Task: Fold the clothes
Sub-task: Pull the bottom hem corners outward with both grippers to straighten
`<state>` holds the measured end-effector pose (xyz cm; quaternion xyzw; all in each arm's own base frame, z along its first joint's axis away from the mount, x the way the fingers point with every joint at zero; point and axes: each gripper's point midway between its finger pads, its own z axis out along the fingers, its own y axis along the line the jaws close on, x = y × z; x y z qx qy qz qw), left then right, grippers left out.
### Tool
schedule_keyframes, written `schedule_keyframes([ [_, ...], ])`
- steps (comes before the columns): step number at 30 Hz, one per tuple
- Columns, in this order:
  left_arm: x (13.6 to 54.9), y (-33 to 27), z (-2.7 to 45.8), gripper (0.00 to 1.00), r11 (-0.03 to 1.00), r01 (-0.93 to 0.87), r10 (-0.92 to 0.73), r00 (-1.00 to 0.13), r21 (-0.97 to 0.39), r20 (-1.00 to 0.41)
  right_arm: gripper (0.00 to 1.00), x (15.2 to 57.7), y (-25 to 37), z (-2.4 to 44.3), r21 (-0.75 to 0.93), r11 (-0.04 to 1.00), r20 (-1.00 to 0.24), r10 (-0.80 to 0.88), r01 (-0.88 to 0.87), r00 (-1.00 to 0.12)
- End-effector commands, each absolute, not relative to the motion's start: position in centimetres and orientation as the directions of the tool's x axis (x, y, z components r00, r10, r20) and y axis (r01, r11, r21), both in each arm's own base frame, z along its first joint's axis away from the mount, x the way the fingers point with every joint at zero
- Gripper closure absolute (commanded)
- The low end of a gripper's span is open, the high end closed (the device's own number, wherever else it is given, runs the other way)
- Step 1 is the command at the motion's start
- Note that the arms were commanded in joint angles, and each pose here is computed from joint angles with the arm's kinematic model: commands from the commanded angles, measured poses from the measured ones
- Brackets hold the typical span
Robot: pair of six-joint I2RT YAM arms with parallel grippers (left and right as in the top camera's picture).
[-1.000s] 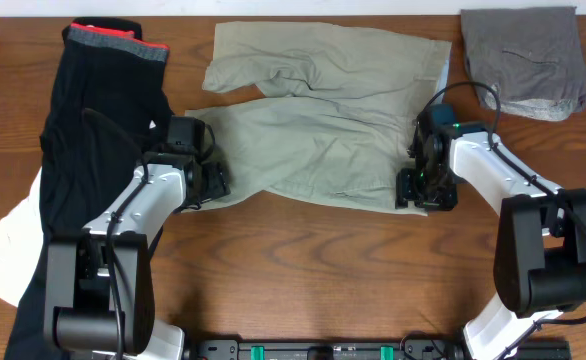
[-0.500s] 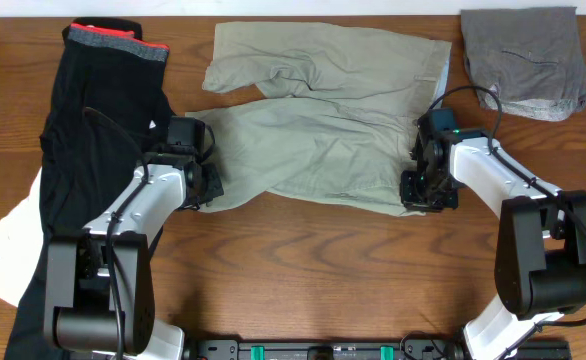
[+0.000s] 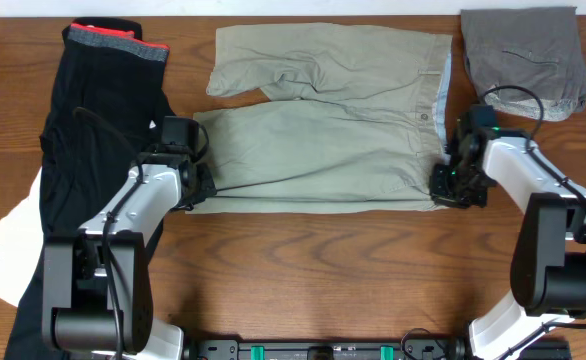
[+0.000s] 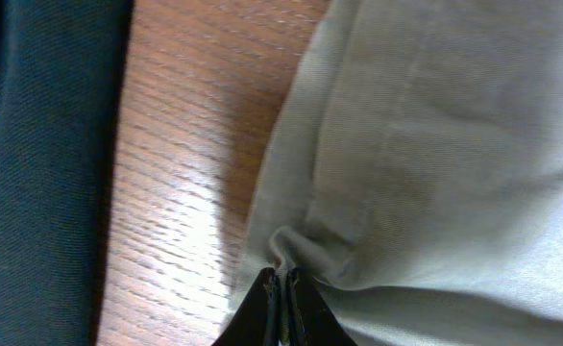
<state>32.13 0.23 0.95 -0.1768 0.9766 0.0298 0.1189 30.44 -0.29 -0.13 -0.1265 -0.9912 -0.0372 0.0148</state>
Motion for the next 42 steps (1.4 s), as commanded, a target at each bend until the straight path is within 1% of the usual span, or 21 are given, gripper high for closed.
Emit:
schedule_keyframes([
  [1,31.3,2.4,0.8,0.94,0.924,-0.374,-0.347,-0.907,0.079,-0.240,0.74,29.7,-3.2,-0.4,-0.015,0.968,0.034,0.252,0.252,-0.967],
  [6,30.7,2.3,0.7,0.94,0.923,-0.377,-0.354,-0.910,0.073,-0.214,0.64,30.4,-2.5,0.1,0.047,0.968,0.029,0.247,0.248,-0.969],
  [8,30.3,2.0,0.9,0.92,0.926,-0.373,-0.356,-0.916,0.065,-0.187,0.60,30.8,-2.2,0.9,0.069,0.966,0.012,0.247,0.247,-0.969],
  [11,29.5,1.9,1.7,0.83,0.927,-0.369,-0.356,-0.922,0.071,-0.151,0.49,31.2,-2.0,2.7,0.084,0.966,-0.027,0.247,0.244,-0.969],
  [12,29.2,1.9,2.0,0.78,0.927,-0.368,-0.356,-0.924,0.075,-0.142,0.44,31.2,-2.0,3.4,0.086,0.966,-0.043,0.247,0.243,-0.968],
  [13,28.9,1.9,2.3,0.76,0.927,-0.368,-0.356,-0.925,0.078,-0.135,0.36,31.1,-2.0,4.3,0.089,0.966,-0.062,0.247,0.241,-0.967],
  [15,28.5,1.9,2.9,0.64,0.927,-0.368,-0.356,-0.925,0.080,-0.131,0.28,31.0,-2.0,5.8,0.095,0.967,-0.094,0.247,0.238,-0.964],
  [16,28.2,1.9,3.2,0.57,0.927,-0.367,-0.356,-0.926,0.080,-0.129,0.26,30.8,-2.0,6.5,0.098,0.967,-0.106,0.247,0.237,-0.963],
  [19,27.9,1.9,3.7,0.43,0.927,-0.367,-0.356,-0.925,0.080,-0.131,0.26,30.1,-1.9,7.7,0.099,0.967,-0.115,0.247,0.236,-0.962],
  [24,27.5,1.9,3.5,0.32,0.927,-0.367,-0.356,-0.927,0.084,-0.119,0.24,29.7,-1.8,7.2,0.098,0.967,-0.098,0.246,0.236,-0.964],
  [26,27.2,1.9,3.0,0.30,0.926,-0.367,-0.356,-0.927,0.085,-0.117,0.17,29.8,-1.5,6.9,0.105,0.968,-0.099,0.240,0.230,-0.966],
  [30,27.1,1.4,2.0,0.30,0.929,-0.366,-0.358,-0.926,0.051,-0.122,0.13,30.3,-0.6,6.2,0.107,0.975,-0.098,0.204,0.194,-0.974],
  [37,28.1,0.7,0.9,0.30,0.932,-0.362,-0.358,-0.918,-0.008,-0.170,0.15,31.0,0.3,4.5,0.083,0.984,-0.083,0.164,0.157,-0.983],
  [42,28.7,-0.7,0.0,0.30,0.936,-0.336,-0.350,-0.917,-0.104,-0.191,0.19,31.1,0.0,3.7,0.065,0.985,-0.070,0.166,0.161,-0.984],
])
